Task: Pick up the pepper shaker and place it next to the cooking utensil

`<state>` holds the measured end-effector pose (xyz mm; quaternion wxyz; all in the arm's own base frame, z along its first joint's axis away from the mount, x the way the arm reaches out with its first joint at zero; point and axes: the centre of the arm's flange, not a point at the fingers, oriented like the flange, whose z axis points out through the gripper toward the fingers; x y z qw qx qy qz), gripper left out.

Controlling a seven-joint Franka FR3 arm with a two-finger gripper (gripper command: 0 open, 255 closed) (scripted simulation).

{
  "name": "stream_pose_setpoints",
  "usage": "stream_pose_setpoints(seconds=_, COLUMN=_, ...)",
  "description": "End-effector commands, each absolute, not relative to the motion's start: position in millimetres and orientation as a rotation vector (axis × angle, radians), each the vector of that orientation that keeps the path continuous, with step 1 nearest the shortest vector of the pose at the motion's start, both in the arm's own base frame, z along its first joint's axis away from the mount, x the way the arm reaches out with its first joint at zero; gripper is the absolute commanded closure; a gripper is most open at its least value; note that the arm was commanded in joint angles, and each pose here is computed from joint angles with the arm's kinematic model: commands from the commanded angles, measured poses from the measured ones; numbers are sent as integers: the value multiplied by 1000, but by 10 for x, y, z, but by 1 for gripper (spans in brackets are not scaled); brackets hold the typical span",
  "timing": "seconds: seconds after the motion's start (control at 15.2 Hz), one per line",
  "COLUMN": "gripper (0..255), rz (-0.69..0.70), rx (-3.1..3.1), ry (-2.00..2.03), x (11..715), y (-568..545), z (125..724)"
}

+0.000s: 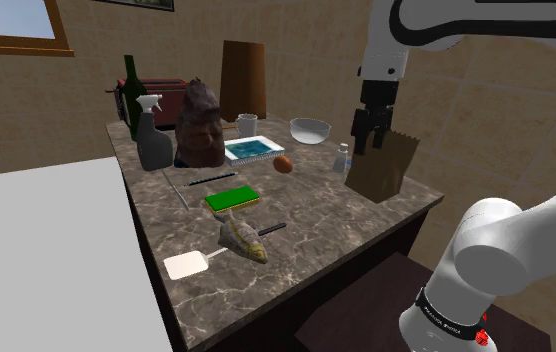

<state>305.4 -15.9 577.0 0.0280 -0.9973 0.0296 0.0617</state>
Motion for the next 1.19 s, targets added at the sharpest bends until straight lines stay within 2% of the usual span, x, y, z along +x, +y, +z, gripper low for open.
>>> stream_pose_setpoints(seconds=0.0, gripper=0, rz=190, rx=-3078, ry=91, x=3054, y=-159, z=5770)
stream_pose_setpoints(seconds=1.12, gripper=0, rz=23, rx=-3055, ry=150, x=4134, y=-1976, z=5232)
